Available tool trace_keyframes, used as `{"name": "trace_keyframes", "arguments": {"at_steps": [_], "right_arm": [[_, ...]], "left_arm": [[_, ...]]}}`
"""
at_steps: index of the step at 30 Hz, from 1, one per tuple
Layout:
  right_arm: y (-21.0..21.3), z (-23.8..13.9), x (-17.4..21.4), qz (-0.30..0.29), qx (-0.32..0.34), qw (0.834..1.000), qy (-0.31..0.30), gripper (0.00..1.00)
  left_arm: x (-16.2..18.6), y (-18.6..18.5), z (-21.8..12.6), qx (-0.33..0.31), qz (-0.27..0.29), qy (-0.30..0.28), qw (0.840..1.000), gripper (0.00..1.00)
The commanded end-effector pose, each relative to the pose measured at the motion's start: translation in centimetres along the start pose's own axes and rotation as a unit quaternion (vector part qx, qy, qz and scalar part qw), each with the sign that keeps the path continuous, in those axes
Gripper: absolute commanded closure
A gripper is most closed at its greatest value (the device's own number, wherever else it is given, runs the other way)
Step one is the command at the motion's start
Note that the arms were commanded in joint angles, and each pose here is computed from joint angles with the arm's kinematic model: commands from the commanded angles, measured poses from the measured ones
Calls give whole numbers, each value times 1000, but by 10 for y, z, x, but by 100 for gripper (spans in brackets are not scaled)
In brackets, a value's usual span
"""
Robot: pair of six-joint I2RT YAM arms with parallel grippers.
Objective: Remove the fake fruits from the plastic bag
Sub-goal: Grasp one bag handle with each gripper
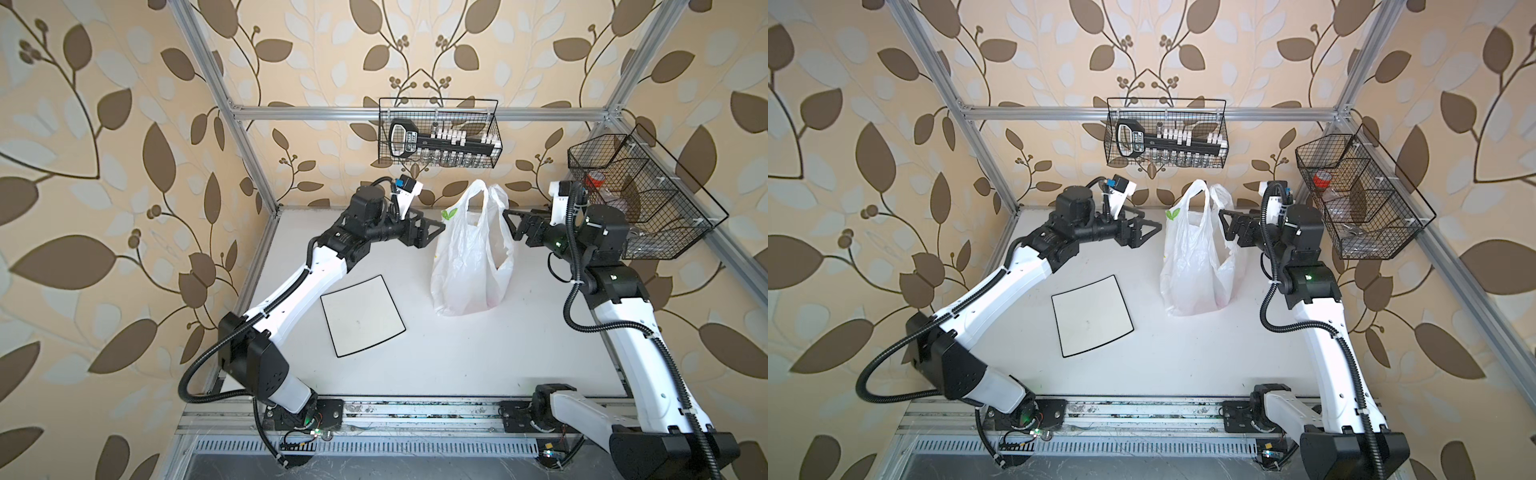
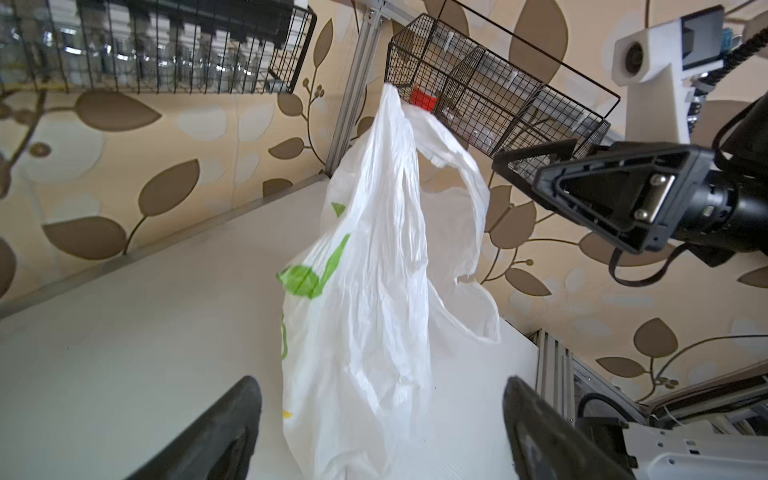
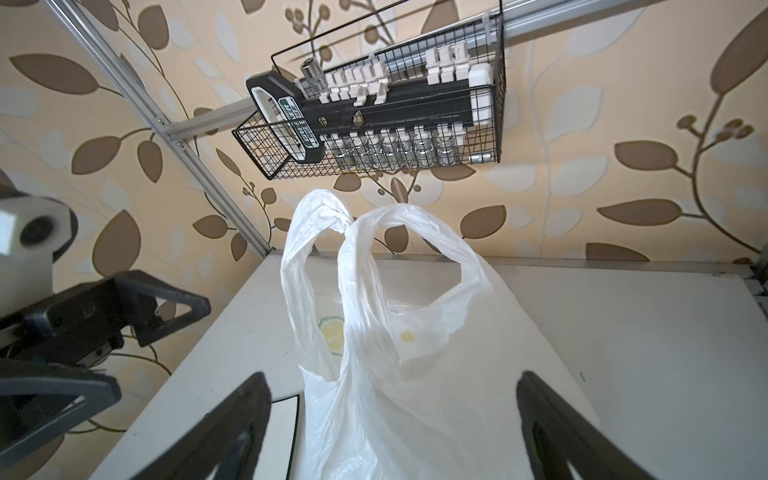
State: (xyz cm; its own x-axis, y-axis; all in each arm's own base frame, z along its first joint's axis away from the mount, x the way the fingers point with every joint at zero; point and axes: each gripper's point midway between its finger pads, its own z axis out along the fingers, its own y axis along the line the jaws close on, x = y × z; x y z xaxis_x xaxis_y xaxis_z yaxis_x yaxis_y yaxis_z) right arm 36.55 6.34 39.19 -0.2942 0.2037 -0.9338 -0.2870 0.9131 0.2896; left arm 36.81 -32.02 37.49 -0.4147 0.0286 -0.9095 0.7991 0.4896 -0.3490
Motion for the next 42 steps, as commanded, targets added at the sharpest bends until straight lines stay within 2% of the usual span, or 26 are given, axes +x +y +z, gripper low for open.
{"name": "trace_keyframes", "arguments": {"at_steps": [1, 10, 16, 20, 26, 30, 33, 36, 40, 42], "right_arm": [[1, 7, -6, -26, 2, 1000, 7, 7], [24, 43, 15, -60, -21, 997, 44, 11], [4, 49, 18, -80, 29, 995, 45, 34], [6, 47, 20, -84, 26, 995, 44, 49], [5, 37, 25, -70, 30, 996, 43, 69], [-7, 28, 27, -29, 69, 997, 32, 84], [-21, 17, 24, 11, 114, 993, 10, 89], [-28, 4, 10, 46, 143, 988, -22, 89], [-34, -8, -5, 78, 172, 981, -48, 89], [-46, -13, -2, 100, 204, 972, -51, 92]], "left_arm": [[-18, -7, 15, 9, 40, 3, 999, 10], [-45, -2, 64, 41, 58, -6, 997, 12], [-58, 2, 84, 51, 70, -18, 996, 16], [-55, -1, 98, 71, 67, -16, 995, 25], [-50, -4, 109, 85, 63, -18, 994, 53], [-53, -11, 104, 95, 80, -21, 992, 80], [-58, -28, 89, 122, 112, -26, 986, 92], [-56, -60, 62, 184, 160, -30, 969, 93], [-42, -85, 31, 223, 218, -33, 950, 92], [-32, -93, 17, 235, 237, -28, 942, 92]]}}
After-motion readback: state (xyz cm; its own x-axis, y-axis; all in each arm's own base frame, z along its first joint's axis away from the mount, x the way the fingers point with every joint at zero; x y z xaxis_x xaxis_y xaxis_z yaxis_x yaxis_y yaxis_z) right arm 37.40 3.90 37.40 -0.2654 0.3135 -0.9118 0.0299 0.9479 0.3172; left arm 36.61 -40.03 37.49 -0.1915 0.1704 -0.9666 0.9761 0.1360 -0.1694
